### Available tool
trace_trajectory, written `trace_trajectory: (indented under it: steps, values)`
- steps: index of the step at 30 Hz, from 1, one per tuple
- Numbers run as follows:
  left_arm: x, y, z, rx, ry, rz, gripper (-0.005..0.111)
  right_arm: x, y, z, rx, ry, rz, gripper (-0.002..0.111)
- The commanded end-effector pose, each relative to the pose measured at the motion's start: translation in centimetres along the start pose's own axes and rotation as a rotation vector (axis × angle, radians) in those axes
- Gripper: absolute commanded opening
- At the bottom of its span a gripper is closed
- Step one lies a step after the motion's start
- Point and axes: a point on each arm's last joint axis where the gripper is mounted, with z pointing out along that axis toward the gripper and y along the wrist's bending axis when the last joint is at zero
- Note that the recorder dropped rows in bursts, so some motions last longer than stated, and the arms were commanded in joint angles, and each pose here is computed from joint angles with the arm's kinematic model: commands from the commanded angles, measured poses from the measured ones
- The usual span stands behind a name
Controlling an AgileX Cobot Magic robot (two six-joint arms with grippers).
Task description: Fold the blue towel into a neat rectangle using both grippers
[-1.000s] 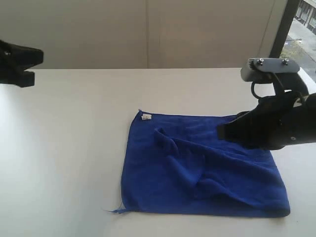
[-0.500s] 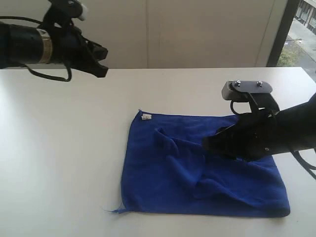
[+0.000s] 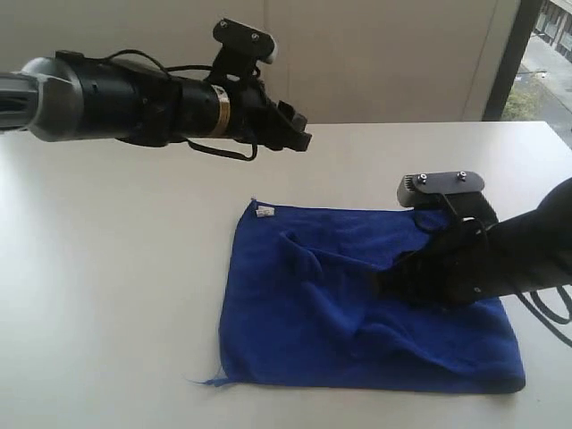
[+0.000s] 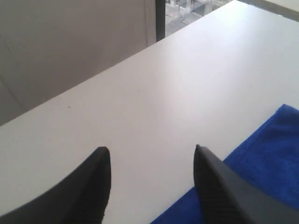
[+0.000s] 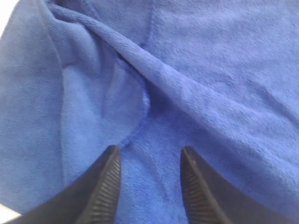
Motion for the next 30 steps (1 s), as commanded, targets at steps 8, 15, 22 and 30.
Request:
trace_trajectory:
  steps: [8,15,22,30]
  values:
    - [0.6,7.1,-1.5,-0.541,0.121,0.349,0.048,0.7,-0.4,0.1,0.034,-0.012,-0.004,0.04]
    - [4.1,8.7,-3.1,-0.61,0.687,0.677,0.026,0.6,-0.5,0.1,0.04,-0.021,-0.004,0.04]
    - [4.8,5.4,-2.6,-0.176,0.83,0.667,0.017,0.7,-0.4,0.1,0.033,-0.013,-0.004,0.04]
    - [-0.8,0.3,-0.9,0.183,0.618,0.561,0.019,0.6,-0.5,0.1,0.042,-0.024,0.0,0.04]
